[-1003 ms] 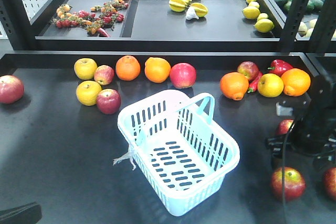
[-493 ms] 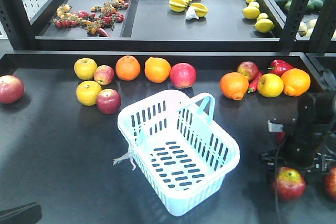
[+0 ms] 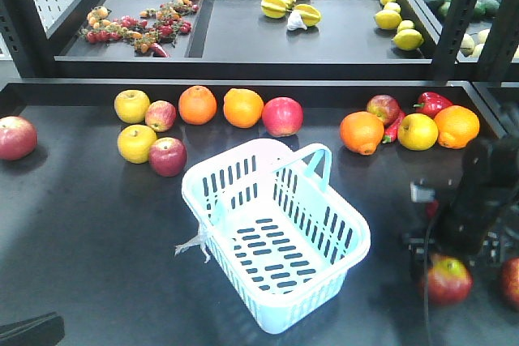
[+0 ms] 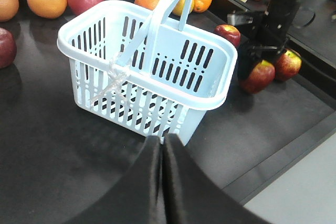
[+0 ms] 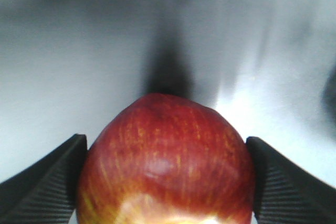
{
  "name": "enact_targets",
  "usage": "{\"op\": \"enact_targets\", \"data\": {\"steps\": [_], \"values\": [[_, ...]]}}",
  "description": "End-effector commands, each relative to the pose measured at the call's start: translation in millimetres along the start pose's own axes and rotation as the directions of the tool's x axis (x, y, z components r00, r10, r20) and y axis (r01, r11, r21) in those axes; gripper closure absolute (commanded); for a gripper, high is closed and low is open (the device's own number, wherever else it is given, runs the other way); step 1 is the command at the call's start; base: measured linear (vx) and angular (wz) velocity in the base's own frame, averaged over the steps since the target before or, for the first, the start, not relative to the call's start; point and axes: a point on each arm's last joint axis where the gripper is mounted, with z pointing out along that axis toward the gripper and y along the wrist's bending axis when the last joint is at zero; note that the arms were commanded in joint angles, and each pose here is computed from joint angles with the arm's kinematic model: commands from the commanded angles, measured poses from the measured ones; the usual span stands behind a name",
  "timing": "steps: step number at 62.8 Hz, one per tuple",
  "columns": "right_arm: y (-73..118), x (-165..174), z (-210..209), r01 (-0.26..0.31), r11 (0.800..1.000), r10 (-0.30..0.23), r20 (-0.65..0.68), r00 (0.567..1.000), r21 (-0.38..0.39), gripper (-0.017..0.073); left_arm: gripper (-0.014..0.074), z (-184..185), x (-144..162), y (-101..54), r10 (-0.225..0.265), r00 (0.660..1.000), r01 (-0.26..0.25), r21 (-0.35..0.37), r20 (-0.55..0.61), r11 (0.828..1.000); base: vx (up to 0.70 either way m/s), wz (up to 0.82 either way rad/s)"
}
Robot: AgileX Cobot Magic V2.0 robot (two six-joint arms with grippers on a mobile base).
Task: Pick three apples into basket with both arms
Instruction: 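Reach the right gripper to the red apple nearest the robot and grasp, then carry the apple over the basket with the right gripper and release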
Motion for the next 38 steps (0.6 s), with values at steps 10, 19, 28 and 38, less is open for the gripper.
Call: {"op": "enact_targets", "data": {"steps": [10, 19, 28, 38], "values": [[8.5, 23.9, -117.4, 0.051, 0.999, -0.054, 0.305, 0.951, 0.018, 0.0569, 0.0601, -2.6, -13.5, -2.2, -0.023, 0.996, 0.022, 0.008, 0.084, 1.0, 0.0, 0.0], [18.4, 58.5, -174.5, 0.08, 0.997, -0.069, 0.442, 0.895, -0.006, 0.0568, 0.06, -2.6, -13.5, -2.2, -0.023, 0.996, 0.022, 0.008, 0.084, 1.0, 0.0, 0.0], [35.9, 84.9, -210.0, 0.157, 0.98, -0.062, 0.556, 0.829, -0.126, 0.0568, 0.06, -2.6, -13.4, -2.2, -0.023, 0.996, 0.022, 0.008, 0.083, 1.0, 0.0, 0.0], [69.0, 89.2, -216.0, 0.301, 0.912, -0.085, 0.59, 0.803, -0.278, 0.0566, 0.06, -2.6, -13.4, -2.2, -0.023, 0.996, 0.022, 0.008, 0.083, 1.0, 0.0, 0.0]]}}
